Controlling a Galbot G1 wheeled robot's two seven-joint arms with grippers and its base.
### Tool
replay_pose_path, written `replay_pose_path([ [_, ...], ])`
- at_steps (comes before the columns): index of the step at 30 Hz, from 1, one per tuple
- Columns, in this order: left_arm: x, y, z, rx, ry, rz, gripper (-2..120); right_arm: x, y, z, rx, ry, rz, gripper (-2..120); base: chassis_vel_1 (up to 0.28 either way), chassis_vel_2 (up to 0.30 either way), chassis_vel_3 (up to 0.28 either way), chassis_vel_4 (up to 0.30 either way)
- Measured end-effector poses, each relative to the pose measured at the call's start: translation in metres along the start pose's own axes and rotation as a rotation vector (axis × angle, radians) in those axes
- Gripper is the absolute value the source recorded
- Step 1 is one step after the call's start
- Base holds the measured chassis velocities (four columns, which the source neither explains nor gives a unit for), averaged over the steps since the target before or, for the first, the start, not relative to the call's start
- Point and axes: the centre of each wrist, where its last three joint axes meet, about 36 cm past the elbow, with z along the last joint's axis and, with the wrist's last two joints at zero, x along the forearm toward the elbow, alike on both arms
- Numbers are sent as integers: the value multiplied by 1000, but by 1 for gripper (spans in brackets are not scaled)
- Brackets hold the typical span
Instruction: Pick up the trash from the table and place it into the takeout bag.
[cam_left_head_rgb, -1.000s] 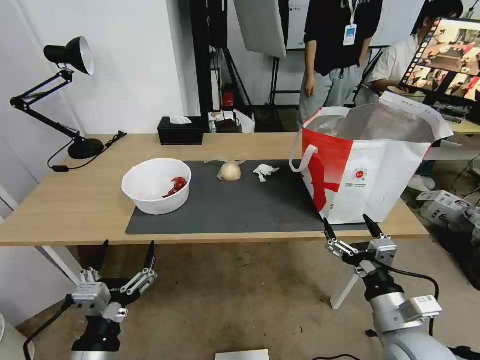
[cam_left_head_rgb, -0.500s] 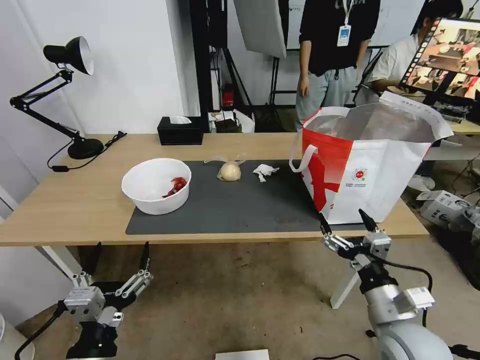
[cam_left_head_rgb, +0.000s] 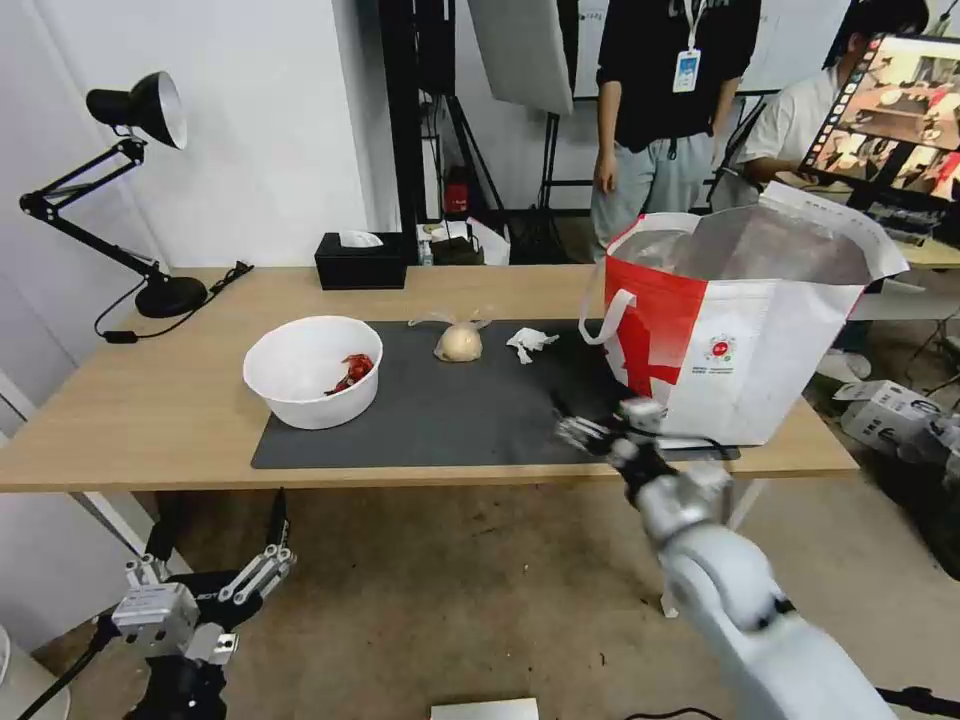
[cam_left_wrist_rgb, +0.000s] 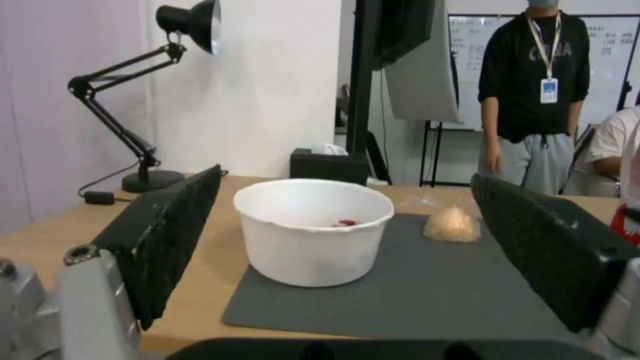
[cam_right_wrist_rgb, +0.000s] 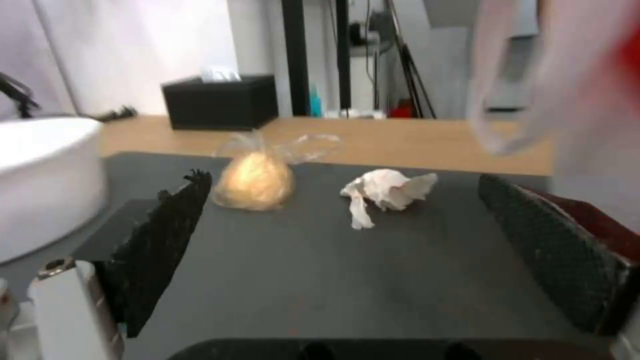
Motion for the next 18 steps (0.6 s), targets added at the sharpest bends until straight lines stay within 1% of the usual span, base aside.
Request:
replay_pose_path([
  [1,-2,-3,-3,3,-1,-2,100,-18,0,2,2,18,5,100,0,0,0,0],
  [2,-2,-3,-3,3,-1,-2,100,-18,0,2,2,18,5,100,0,0,0,0],
  [3,-4,-4,-4,5,-3,-4,100,-28,0,4,2,33,6,100,0,0,0,0],
  [5,-8,-7,-8,10,0,-11,100,-60,3,8,15,77,13,100,0,0,0,0],
  [6,-8,-7,-8,10,0,-11,100,-60,3,8,15,77,13,100,0,0,0,0],
  [7,-10,-9,-8,14,12,-15,100,-77,5,5,22,93,15,100,0,0,0,0],
  [8,-10,-10,-8,15,15,-16,100,-83,6,4,24,100,18,100,0,0,0,0],
  [9,-11,-12,-8,19,21,-18,100,-98,8,2,28,117,33,100,0,0,0,0],
  [10,-11,-12,-8,19,21,-18,100,-98,8,2,28,117,33,100,0,0,0,0],
  [13,-11,-13,-8,18,25,-24,100,-138,13,-6,43,150,83,100,0,0,0,0],
  [14,-11,-13,-8,18,25,-24,100,-138,13,-6,43,150,83,100,0,0,0,0],
  [17,-11,-12,-8,13,26,-29,100,-160,21,-13,10,200,139,100,0,0,0,0],
  [18,-11,-12,-8,13,26,-29,100,-160,21,-13,10,200,139,100,0,0,0,0],
])
